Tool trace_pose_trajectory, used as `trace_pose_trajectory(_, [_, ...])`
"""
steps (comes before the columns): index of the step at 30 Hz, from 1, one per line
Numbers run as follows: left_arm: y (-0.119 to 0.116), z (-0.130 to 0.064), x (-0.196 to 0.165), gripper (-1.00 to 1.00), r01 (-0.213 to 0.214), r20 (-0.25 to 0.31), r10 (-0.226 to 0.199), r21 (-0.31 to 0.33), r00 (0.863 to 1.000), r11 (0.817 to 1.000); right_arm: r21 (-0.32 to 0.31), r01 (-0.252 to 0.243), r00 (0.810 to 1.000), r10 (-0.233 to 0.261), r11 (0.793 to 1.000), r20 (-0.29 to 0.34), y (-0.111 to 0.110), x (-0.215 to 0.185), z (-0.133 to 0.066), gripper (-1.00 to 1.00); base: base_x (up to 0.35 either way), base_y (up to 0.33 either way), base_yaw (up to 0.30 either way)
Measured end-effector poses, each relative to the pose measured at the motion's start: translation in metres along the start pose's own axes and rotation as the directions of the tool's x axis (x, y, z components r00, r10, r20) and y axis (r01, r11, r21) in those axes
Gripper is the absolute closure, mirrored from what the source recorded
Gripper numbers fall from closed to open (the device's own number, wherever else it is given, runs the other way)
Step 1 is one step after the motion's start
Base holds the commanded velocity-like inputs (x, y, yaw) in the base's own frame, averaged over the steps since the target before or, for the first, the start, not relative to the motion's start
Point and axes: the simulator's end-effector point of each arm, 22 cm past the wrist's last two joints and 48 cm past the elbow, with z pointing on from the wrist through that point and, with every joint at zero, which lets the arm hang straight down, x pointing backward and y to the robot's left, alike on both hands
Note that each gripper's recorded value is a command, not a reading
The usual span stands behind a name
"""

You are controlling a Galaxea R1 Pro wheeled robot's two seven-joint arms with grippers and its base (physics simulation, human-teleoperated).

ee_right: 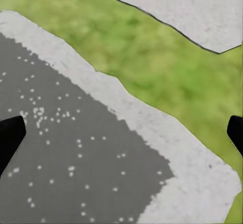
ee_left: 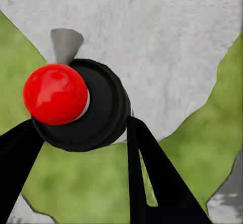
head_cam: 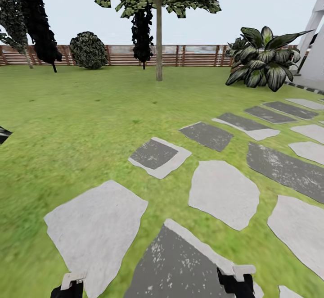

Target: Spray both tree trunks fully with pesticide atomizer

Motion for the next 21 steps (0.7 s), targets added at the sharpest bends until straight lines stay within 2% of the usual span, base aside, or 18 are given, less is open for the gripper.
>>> trace_pose_trajectory(21, [0.0003,0.0,-0.0002,1.0,0.0,0.0,0.0,-0.001,1.0,1.0,0.0,0.0,1.0,0.0,1.0,0.0,0.0001,0.0,0.0,-1.0,0.339,0.0,0.0])
